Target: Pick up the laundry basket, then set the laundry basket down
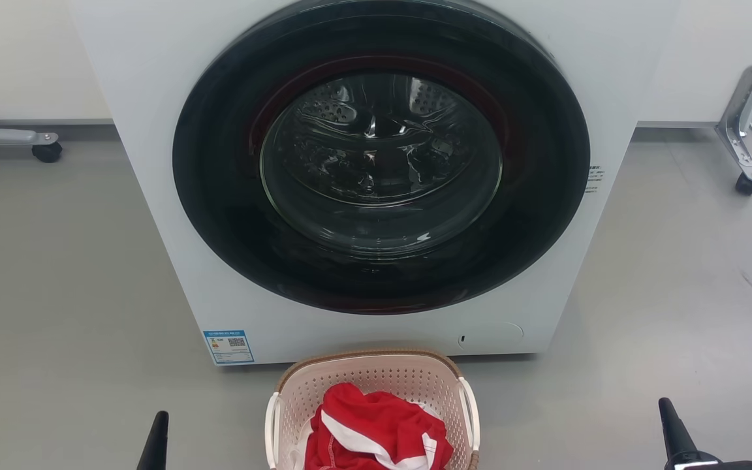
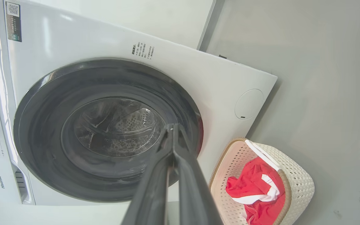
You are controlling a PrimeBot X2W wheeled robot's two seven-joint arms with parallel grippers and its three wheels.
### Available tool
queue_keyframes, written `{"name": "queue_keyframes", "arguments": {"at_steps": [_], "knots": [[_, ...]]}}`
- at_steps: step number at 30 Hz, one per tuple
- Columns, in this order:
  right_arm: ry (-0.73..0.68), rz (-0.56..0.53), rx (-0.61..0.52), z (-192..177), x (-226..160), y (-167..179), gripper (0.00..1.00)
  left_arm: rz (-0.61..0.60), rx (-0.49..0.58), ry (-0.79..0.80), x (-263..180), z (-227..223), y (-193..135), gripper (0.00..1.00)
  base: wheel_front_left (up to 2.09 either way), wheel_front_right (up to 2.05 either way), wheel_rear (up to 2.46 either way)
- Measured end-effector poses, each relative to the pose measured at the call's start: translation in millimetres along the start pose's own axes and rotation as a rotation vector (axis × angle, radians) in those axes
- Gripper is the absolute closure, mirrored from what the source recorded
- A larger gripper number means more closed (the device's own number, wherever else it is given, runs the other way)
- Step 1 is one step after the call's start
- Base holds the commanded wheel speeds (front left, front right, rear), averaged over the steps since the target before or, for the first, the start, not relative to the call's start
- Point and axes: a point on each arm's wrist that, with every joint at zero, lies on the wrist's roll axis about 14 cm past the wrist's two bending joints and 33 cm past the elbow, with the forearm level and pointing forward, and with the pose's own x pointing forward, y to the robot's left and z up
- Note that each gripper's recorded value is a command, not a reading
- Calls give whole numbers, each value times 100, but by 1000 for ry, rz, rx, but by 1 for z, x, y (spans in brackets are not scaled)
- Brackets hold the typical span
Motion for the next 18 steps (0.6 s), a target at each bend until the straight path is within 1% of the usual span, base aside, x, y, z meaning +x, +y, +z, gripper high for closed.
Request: {"name": "queue_keyframes", "arguments": {"at_steps": [18], "knots": [[-39,54,237,19,1,5,100,-72,-241,-5,10,9,-14,100,0,0,0]]}}
